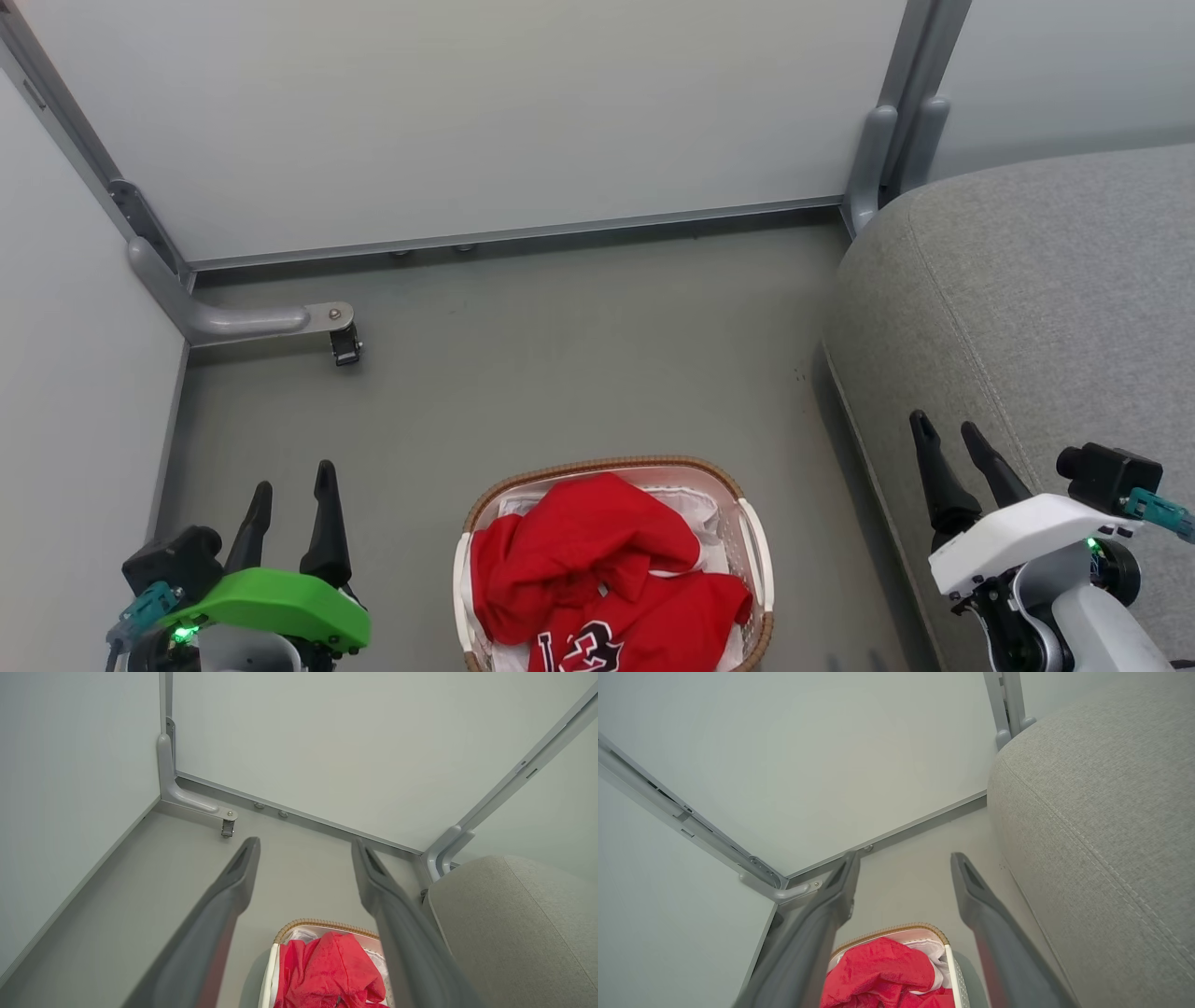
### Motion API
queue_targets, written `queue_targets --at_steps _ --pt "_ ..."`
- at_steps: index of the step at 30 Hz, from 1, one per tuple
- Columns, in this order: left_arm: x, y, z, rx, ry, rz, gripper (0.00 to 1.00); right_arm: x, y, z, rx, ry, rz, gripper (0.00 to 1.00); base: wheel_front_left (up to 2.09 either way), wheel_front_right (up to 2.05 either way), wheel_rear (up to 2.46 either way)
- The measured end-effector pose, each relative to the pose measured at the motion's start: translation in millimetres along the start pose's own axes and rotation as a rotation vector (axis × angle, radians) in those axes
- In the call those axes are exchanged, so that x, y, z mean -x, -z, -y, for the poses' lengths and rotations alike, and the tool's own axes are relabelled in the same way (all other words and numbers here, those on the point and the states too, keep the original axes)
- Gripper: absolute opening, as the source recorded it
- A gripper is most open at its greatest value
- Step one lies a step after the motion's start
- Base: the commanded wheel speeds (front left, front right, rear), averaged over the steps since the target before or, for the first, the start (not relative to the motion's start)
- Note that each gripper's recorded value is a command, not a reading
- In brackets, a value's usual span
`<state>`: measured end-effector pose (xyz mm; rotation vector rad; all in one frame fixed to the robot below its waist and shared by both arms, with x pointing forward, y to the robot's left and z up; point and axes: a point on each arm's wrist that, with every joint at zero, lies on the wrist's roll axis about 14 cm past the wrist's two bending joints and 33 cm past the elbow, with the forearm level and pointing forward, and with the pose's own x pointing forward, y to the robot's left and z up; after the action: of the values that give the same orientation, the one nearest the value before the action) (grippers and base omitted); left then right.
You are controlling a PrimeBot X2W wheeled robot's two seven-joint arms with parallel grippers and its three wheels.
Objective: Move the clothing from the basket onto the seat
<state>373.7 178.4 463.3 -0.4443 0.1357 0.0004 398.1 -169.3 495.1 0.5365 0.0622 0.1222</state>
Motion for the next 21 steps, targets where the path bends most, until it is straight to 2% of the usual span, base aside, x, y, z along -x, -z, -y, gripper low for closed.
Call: queue_targets --at_steps 21 --pt "10 1 1 -0.14 -0.004 0.039 1.0 3 4 -4 0.206 -0.027 0.013 1.0 0.0 0.0 0.0"
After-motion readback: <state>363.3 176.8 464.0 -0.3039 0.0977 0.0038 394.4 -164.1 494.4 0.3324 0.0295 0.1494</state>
